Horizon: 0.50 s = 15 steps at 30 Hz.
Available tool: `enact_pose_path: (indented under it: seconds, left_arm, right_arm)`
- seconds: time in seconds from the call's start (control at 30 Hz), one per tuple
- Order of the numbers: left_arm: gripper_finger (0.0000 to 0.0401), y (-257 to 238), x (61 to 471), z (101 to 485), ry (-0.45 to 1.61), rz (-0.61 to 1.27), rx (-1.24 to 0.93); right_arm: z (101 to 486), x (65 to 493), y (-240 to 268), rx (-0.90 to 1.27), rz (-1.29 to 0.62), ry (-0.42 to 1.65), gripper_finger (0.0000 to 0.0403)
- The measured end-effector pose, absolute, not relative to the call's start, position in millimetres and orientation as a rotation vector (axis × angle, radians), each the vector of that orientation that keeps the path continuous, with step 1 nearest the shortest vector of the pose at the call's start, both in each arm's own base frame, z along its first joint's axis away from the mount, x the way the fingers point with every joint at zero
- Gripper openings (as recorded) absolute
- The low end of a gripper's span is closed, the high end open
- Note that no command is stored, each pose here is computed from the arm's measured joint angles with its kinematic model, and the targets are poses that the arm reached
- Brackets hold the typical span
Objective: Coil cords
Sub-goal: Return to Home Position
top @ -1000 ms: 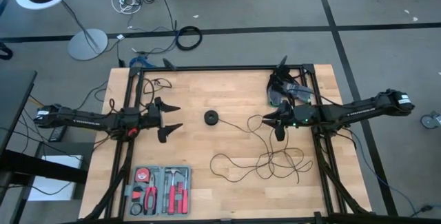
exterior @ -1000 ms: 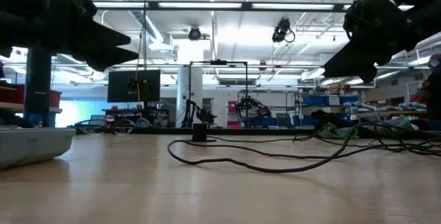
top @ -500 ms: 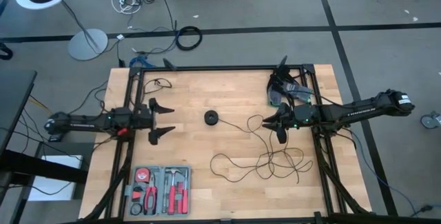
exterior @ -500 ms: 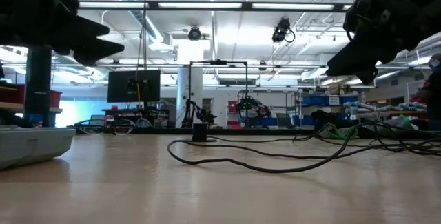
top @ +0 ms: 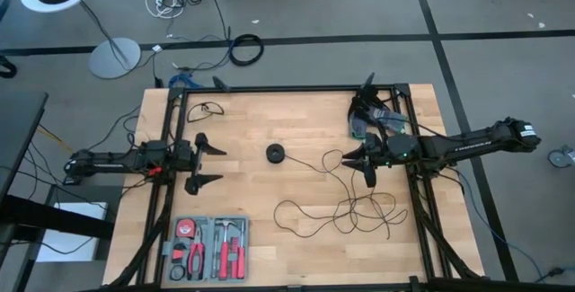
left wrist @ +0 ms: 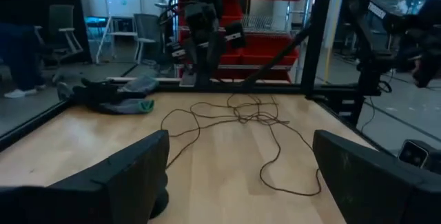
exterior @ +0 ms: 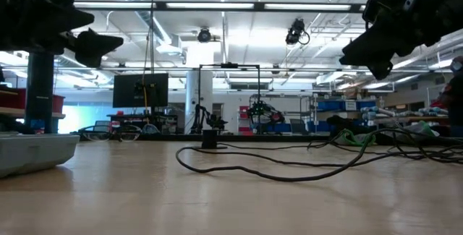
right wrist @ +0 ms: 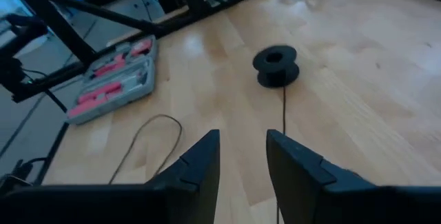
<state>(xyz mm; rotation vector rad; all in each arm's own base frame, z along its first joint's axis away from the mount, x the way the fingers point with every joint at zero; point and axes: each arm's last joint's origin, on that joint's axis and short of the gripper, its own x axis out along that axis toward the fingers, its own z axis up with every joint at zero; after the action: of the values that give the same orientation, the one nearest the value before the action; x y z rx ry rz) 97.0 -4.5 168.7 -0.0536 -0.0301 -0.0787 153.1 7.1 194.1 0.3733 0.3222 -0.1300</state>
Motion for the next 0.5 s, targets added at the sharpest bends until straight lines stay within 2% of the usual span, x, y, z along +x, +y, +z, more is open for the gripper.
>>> enact_pose_path:
  seconds: [0.5]
  left_arm:
    - [0.0363,-3.5,97.7,167.9,-0.02,-0.044,-0.085]
  right_arm:
    - [204.3,147.1,7.7,0.274,-0.069,0.252,0.0117]
